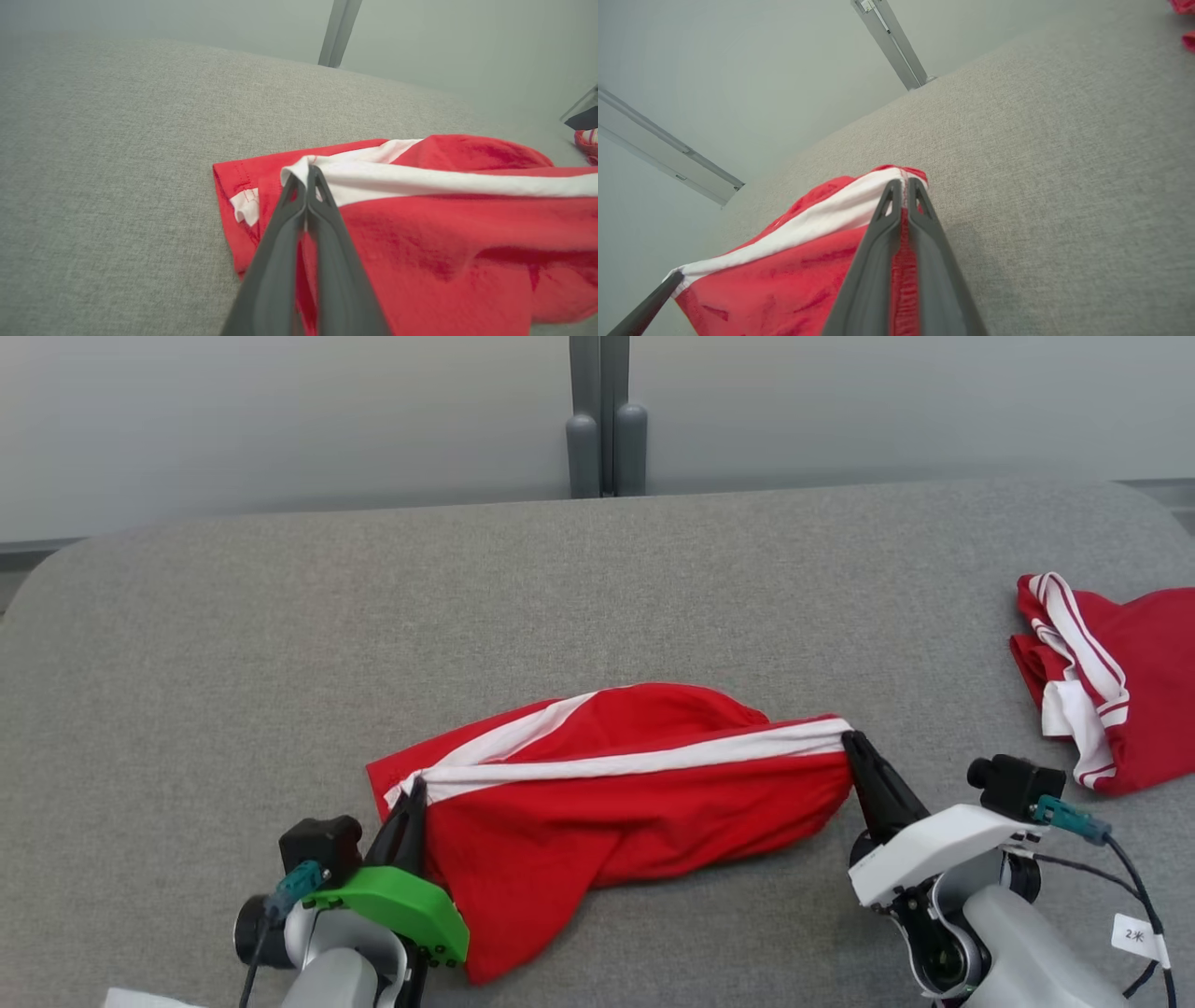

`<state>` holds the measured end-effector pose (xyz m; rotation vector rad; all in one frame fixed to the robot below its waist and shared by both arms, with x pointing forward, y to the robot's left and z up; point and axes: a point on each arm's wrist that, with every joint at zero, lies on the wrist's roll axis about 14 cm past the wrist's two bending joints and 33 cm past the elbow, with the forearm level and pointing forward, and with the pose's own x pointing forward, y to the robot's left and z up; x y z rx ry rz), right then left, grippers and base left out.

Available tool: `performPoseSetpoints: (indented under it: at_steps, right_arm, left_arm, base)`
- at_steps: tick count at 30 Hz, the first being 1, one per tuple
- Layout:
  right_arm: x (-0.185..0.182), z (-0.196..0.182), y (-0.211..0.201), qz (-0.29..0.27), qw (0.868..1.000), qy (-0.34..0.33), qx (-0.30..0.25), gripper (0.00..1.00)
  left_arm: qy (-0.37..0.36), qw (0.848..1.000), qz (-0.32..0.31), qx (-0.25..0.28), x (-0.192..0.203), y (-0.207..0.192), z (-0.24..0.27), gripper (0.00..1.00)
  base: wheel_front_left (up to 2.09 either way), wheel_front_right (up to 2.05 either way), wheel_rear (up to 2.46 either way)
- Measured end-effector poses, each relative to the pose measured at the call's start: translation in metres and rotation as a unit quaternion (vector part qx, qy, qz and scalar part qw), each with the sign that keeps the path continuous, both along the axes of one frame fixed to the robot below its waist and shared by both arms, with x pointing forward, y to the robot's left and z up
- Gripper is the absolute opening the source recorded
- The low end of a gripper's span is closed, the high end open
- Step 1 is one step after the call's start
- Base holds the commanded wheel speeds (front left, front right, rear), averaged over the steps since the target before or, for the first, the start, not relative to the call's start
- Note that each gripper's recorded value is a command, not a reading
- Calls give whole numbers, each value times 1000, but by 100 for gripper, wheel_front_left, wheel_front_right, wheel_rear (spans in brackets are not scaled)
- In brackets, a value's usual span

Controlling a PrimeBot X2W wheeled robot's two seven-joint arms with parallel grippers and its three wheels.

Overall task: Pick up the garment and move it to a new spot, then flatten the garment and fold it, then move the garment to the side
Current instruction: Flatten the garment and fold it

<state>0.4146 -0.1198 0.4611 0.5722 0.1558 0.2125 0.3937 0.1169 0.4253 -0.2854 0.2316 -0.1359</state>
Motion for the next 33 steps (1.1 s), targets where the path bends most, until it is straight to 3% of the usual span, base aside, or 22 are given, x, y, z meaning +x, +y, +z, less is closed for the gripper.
performPoseSetpoints:
  at_steps: [3, 7, 10, 14, 17, 20, 24, 28, 33]
  right_arm:
    - [8, 25, -2, 4, 999, -37, -14, 0]
    - [55, 94, -4, 12, 990, -129, -50, 0]
    - [99, 177, -6, 9, 971, -222, -85, 0]
    - [143, 283, -23, -31, 932, -334, -139, 0]
    - [168, 314, -25, -49, 917, -365, -153, 0]
    - [190, 300, -24, -52, 919, -352, -169, 0]
    - [206, 264, -22, -44, 928, -325, -179, 0]
    - [204, 167, -11, -2, 951, -243, -193, 0]
    - [157, 44, -7, 41, 976, -114, -179, 0]
  left_arm:
    - [-34, 999, -33, 22, 11, -6, 20, 0]
    - [-114, 986, -88, 85, 70, -12, 92, 0]
    - [-209, 961, -109, 145, 120, -17, 183, 0]
    - [-314, 924, -99, 195, 165, -18, 288, 0]
    - [-353, 908, -87, 208, 190, -14, 319, 0]
    - [-353, 909, -82, 207, 211, -10, 312, 0]
    - [-329, 922, -77, 188, 231, -6, 281, 0]
    - [-247, 954, -78, 150, 237, -1, 195, 0]
    - [-114, 987, -66, 91, 192, 8, 68, 0]
  base:
    - [0, 0, 0]
    - [0, 0, 0]
    - [0, 0, 0]
    - [0, 0, 0]
    - [0, 0, 0]
    - [0, 0, 0]
    - [0, 0, 0]
    - [0, 0, 0]
    - [0, 0, 0]
